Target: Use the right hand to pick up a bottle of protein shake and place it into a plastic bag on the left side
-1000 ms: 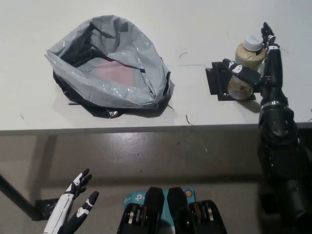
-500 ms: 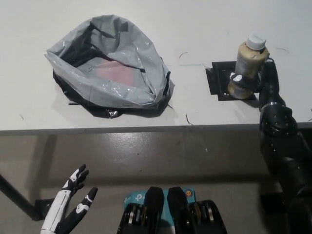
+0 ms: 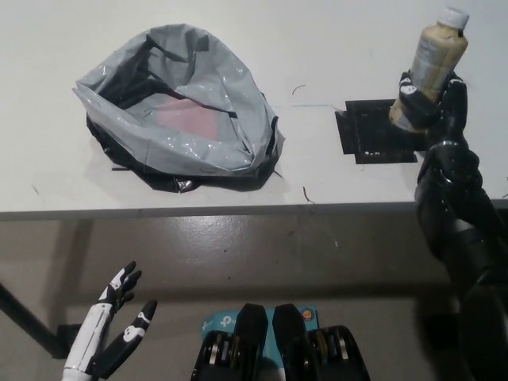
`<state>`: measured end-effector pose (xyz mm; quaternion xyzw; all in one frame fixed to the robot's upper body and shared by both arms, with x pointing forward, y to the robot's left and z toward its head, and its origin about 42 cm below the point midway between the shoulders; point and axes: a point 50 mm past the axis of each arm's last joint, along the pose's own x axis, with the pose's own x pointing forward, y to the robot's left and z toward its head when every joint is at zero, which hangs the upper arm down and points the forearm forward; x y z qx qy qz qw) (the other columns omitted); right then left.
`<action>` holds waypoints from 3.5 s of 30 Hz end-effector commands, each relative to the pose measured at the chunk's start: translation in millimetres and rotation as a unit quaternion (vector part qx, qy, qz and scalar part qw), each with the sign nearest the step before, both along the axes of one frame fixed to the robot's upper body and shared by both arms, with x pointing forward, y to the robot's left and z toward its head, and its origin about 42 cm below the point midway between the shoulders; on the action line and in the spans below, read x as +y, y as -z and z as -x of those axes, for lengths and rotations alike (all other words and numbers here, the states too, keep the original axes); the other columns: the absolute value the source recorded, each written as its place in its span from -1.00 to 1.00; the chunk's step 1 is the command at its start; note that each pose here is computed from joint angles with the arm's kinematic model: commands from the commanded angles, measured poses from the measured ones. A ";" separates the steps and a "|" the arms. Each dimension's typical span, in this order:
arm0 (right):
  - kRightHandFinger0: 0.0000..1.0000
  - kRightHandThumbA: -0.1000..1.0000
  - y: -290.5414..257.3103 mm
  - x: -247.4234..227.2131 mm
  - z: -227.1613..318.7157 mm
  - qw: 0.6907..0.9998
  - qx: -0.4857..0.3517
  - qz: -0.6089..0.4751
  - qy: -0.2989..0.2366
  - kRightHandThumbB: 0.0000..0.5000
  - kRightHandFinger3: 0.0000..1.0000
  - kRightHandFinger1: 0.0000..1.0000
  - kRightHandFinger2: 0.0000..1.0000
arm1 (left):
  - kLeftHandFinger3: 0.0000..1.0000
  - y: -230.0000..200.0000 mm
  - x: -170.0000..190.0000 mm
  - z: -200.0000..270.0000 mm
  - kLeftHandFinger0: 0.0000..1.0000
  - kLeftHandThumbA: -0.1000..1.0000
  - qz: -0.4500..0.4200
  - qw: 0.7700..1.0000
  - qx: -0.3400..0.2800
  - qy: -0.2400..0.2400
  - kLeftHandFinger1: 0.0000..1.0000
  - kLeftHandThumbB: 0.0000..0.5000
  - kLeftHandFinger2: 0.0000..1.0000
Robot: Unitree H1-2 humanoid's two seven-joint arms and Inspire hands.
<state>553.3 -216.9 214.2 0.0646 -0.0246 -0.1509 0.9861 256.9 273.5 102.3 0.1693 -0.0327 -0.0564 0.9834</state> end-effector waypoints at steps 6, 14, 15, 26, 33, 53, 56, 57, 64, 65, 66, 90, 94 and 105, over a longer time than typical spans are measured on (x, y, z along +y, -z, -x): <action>-1.00 -1.00 -59.4 9.6 -5.1 0.992 -0.115 0.057 0.009 -0.39 -0.11 -0.89 -0.21 | 1.00 -5.7 -0.7 2.9 1.00 0.48 0.007 1.000 -0.010 0.002 1.00 -0.45 1.00; -1.00 -1.00 -95.6 88.8 16.8 0.955 -0.185 0.200 -0.115 -0.58 0.34 -0.42 0.36 | 1.00 -6.1 -0.4 2.0 1.00 0.84 0.005 1.000 -0.015 0.017 1.00 -0.44 1.00; -1.00 -1.00 -96.0 90.0 17.4 0.955 -0.185 0.202 -0.117 -0.59 0.36 -0.43 0.36 | 1.00 -6.0 -0.5 2.0 1.00 0.84 0.005 1.000 -0.015 0.017 1.00 -0.44 1.00; -1.00 -1.00 -139.9 221.5 31.9 0.849 -0.255 0.406 -0.221 -0.51 0.60 -0.50 0.40 | 1.00 -14.6 -4.2 -6.3 1.00 1.00 0.003 1.000 -0.018 0.026 1.00 -0.35 1.00; -1.00 -1.00 -139.5 261.1 23.0 0.825 -0.218 0.461 -0.244 -0.55 0.79 -0.28 0.59 | 1.00 -20.1 -7.6 -7.7 1.00 0.97 0.001 0.999 -0.019 0.036 1.00 -0.36 1.00; 1.00 0.25 -106.5 253.4 7.6 0.728 -0.017 0.580 -0.366 0.95 1.00 1.00 1.00 | 1.00 -30.7 -18.8 -17.8 1.00 0.91 -0.026 0.997 -0.045 0.064 1.00 -0.29 1.00; 1.00 0.51 -100.4 251.8 8.2 0.723 0.005 0.573 -0.387 1.00 1.00 1.00 1.00 | 1.00 -30.9 -18.3 -18.9 1.00 0.94 -0.033 0.996 -0.046 0.065 1.00 -0.28 1.00; 1.00 0.55 -100.7 252.9 8.7 0.726 0.009 0.566 -0.391 1.00 1.00 1.00 1.00 | 1.00 -30.7 -17.5 -18.0 1.00 0.94 -0.035 0.996 -0.046 0.064 1.00 -0.29 1.00; 1.00 0.61 -114.1 252.7 6.3 0.733 0.005 0.552 -0.397 1.00 1.00 1.00 1.00 | 1.00 -28.3 -18.0 -17.1 1.00 0.93 -0.036 0.996 -0.041 0.065 1.00 -0.29 1.00; 1.00 0.63 -117.1 252.6 5.9 0.737 0.002 0.547 -0.398 1.00 1.00 1.00 1.00 | 1.00 -28.2 -18.3 -16.9 1.00 0.94 -0.036 0.997 -0.039 0.064 1.00 -0.25 1.00; 1.00 0.67 -121.7 252.8 5.4 0.742 -0.003 0.538 -0.399 1.00 1.00 1.00 1.00 | 1.00 -27.5 -18.6 -16.2 1.00 0.94 -0.034 0.997 -0.036 0.063 1.00 -0.21 1.00; 1.00 0.94 -382.1 29.2 191.6 0.749 -0.555 0.304 -0.198 0.77 1.00 1.00 1.00 | 1.00 -45.9 -7.2 -45.9 1.00 0.90 -0.017 0.996 -0.074 0.038 1.00 -0.52 1.00; 1.00 0.97 -314.9 -20.0 249.4 0.737 -0.576 0.320 -0.150 0.77 1.00 1.00 1.00 | 1.00 -53.7 -4.2 -58.1 1.00 0.92 -0.004 0.996 -0.086 0.034 1.00 -0.50 1.00; 1.00 0.82 -140.5 -8.8 342.6 0.800 -0.551 0.185 -0.147 0.41 1.00 1.00 1.00 | 1.00 -68.7 -7.9 -85.9 1.00 0.99 0.006 0.994 -0.105 0.038 1.00 -0.40 1.00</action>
